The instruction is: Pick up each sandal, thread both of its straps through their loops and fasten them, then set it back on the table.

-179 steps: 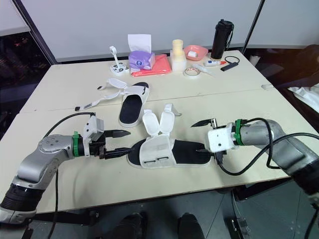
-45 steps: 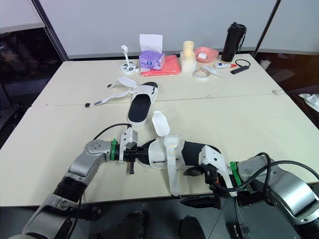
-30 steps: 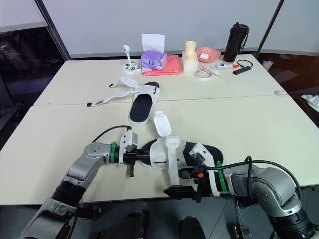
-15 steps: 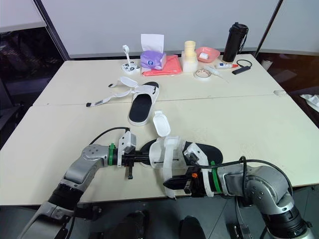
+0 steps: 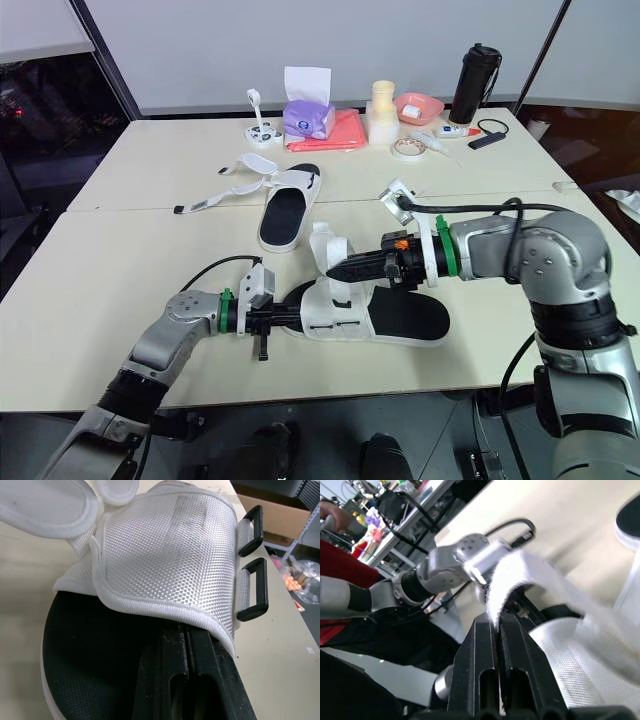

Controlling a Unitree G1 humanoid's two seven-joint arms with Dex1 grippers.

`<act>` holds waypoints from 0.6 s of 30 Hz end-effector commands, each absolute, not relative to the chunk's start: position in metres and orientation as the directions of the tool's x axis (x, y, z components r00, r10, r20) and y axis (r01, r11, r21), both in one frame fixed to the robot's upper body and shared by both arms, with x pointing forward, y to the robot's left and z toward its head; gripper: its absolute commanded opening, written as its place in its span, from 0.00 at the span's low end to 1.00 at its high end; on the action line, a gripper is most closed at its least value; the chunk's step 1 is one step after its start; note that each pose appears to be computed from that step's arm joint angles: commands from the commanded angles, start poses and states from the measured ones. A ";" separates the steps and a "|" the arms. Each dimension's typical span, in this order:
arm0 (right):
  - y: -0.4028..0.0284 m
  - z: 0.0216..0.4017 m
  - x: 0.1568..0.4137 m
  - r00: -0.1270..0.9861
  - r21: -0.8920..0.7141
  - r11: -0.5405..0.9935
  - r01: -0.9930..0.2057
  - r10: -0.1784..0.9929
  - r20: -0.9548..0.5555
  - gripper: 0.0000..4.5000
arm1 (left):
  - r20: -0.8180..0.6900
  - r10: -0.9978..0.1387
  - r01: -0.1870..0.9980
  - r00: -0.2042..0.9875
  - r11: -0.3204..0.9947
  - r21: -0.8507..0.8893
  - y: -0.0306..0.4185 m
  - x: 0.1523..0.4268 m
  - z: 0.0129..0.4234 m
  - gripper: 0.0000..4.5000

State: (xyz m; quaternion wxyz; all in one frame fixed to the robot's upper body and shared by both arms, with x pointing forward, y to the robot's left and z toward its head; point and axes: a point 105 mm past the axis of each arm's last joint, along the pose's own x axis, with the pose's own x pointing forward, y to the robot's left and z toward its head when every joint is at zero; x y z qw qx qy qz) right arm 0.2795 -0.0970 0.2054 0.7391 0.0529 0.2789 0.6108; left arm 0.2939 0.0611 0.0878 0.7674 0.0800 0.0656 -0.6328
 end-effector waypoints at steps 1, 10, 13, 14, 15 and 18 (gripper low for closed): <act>-0.099 0.199 0.283 0.072 0.412 0.231 -0.881 0.928 -0.366 0.01 | -0.207 -0.961 0.983 0.181 0.181 0.019 0.057 0.286 0.081 0.00; -0.102 0.184 0.285 0.045 0.440 0.223 -0.870 0.924 -0.380 0.01 | -0.212 -0.954 0.977 0.210 0.212 0.013 0.063 0.283 0.079 0.00; -0.101 0.180 0.286 0.045 0.445 0.227 -0.866 0.923 -0.382 0.01 | -0.210 -0.954 0.976 0.214 0.216 0.015 0.064 0.284 0.080 0.00; -0.101 0.178 0.287 0.047 0.446 0.230 -0.865 0.922 -0.385 0.01 | -0.210 -0.954 0.976 0.214 0.216 0.016 0.063 0.285 0.081 0.00; -0.101 0.176 0.287 0.048 0.447 0.233 -0.863 0.921 -0.387 0.01 | -0.209 -0.954 0.976 0.215 0.216 0.017 0.063 0.285 0.081 0.00; -0.101 0.171 0.289 0.052 0.447 0.242 -0.861 0.917 -0.395 0.01 | -0.208 -0.954 0.977 0.214 0.214 0.020 0.062 0.286 0.082 0.00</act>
